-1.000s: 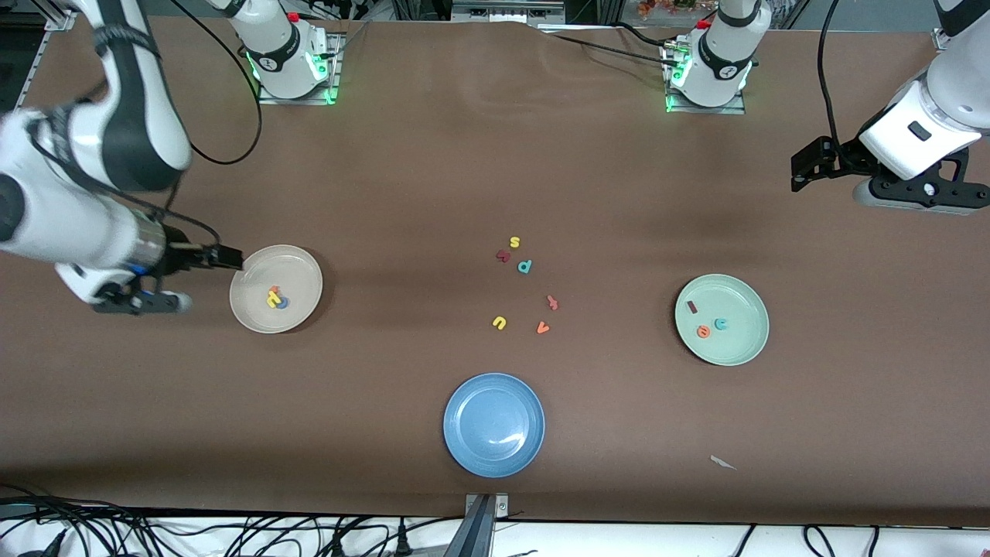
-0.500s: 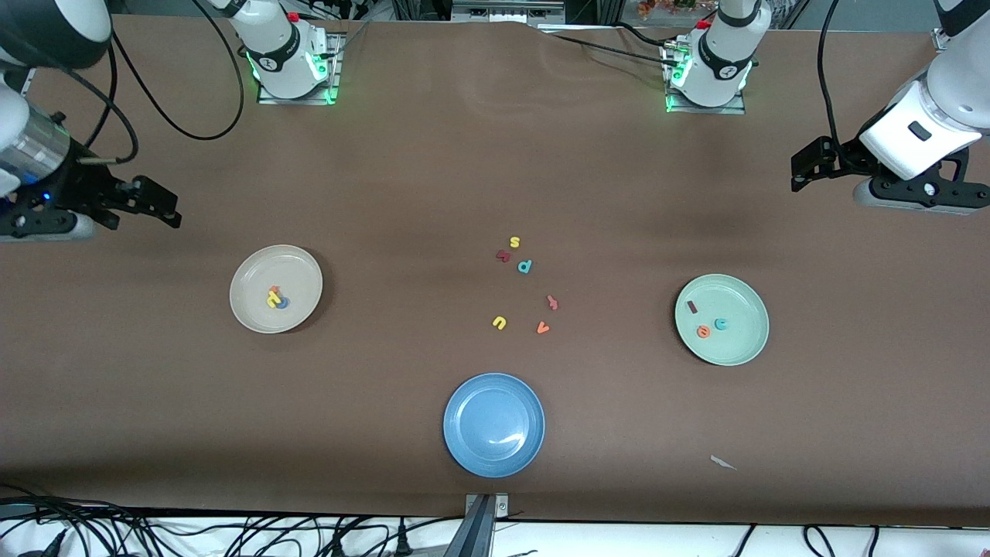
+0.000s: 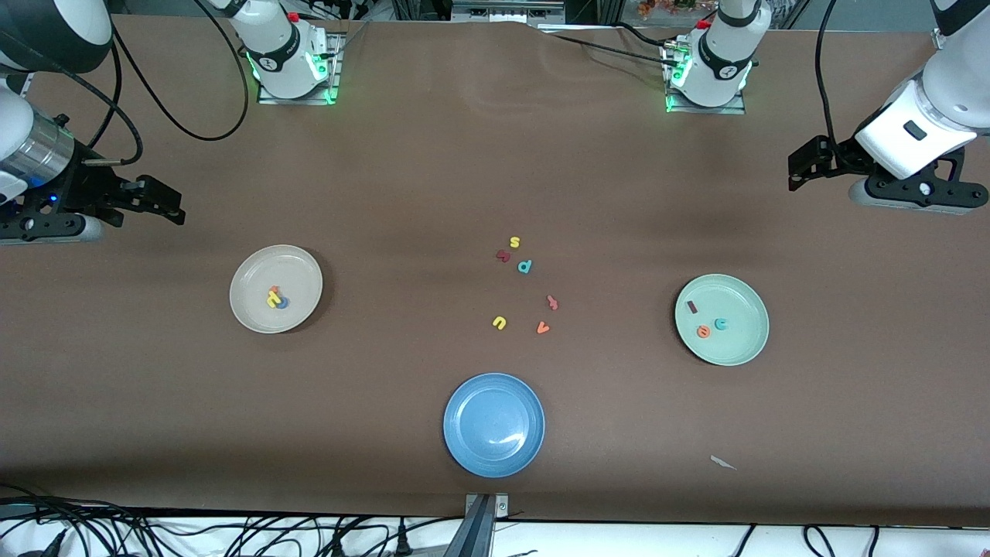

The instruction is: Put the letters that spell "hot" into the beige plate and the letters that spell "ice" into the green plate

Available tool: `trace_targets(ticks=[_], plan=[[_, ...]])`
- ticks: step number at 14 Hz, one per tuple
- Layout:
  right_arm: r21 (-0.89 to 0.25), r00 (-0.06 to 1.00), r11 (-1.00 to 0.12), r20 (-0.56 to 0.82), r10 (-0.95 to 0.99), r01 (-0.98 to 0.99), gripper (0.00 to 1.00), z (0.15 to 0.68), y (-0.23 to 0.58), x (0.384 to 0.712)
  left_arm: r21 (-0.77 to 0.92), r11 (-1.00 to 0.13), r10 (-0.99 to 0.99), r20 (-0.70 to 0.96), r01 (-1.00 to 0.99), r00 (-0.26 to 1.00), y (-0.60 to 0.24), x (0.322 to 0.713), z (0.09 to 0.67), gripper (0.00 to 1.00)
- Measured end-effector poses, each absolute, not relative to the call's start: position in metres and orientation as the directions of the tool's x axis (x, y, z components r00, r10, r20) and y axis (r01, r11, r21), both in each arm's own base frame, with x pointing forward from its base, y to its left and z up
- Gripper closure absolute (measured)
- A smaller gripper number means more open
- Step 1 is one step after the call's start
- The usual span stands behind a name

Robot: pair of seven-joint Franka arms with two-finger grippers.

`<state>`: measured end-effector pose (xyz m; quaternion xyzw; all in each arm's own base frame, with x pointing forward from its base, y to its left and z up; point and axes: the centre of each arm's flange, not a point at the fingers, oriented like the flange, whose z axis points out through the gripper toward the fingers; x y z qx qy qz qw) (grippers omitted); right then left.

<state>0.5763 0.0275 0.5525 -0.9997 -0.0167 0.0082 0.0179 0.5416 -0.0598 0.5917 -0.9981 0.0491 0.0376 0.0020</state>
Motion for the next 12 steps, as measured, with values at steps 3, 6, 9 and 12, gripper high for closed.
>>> trace_targets(ticks=[3, 6, 9, 12], plan=[[-0.017, 0.999, -0.999, -0.038, 0.039, 0.038, 0.00, 0.5604, 0.0258, 0.5759, 0.000, -0.996, -0.094, -0.072, -0.094, 0.993, -0.0577, 0.5421, 0.5934, 0.00], [-0.002, 0.997, -0.999, -0.058, 0.041, 0.041, 0.00, 0.5636, 0.0241, 0.5791, 0.000, -0.996, -0.091, -0.068, -0.092, 0.994, -0.0564, 0.5424, 0.5953, 0.00], [-0.002, 0.997, -0.999, -0.063, 0.041, 0.041, 0.00, 0.5620, 0.0240, 0.5817, 0.000, -0.996, -0.090, -0.068, -0.090, 0.994, -0.0558, 0.5425, 0.5953, 0.00], [-0.001, 0.997, -0.999, -0.065, 0.041, 0.041, 0.00, 0.5619, 0.0240, 0.5815, 0.000, -0.996, -0.091, -0.068, -0.091, 0.994, -0.0562, 0.5424, 0.5952, 0.00]])
